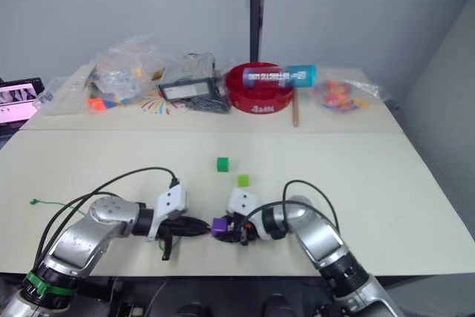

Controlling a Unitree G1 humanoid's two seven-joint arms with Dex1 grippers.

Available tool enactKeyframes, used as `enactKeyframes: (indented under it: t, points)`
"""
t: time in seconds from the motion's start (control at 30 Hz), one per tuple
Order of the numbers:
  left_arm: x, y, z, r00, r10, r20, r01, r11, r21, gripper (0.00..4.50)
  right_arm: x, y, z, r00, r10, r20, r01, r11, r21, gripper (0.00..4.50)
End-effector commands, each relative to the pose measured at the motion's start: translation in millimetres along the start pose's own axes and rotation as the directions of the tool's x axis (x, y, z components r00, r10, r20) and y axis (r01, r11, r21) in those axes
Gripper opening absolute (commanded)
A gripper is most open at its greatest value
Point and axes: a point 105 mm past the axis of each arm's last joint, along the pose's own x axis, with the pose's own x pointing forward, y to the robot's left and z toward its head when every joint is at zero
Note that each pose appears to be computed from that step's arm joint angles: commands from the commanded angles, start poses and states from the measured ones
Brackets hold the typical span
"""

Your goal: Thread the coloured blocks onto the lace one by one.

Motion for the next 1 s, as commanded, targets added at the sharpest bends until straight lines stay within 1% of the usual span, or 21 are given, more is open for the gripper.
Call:
enactKeyframes:
  t: [0.03,0.23,0.3,0.47,0.8,1.0]
  points:
    - [3,-20,19,0.99,-0.122,0.069,0.116,0.99,0.08,0.0,3,-6,-7,0.997,-0.064,-0.044,0.063,0.998,-0.028,1.19]
    - [1,-19,19,0.993,-0.098,0.068,0.092,0.993,0.079,0.0,3,-13,-10,0.991,-0.108,-0.078,0.102,0.992,-0.078,1.19]
    - [-2,-18,18,0.994,-0.088,0.062,0.083,0.993,0.081,0.0,1,-17,-16,0.984,-0.135,-0.119,0.122,0.987,-0.106,1.19]
    - [-9,-13,13,0.998,-0.053,0.047,0.048,0.995,0.091,0.0,-1,-21,-24,0.974,-0.17,-0.151,0.157,0.983,-0.092,1.19]
    - [-12,0,12,0.999,-0.025,0.041,0.02,0.993,0.112,0.0,-1,-16,-28,0.975,-0.15,-0.166,0.143,0.988,-0.054,1.19]
    - [-16,2,10,0.999,-0.023,0.03,0.019,0.993,0.116,0.0,-1,-15,-34,0.974,-0.142,-0.177,0.138,0.99,-0.038,1.19]
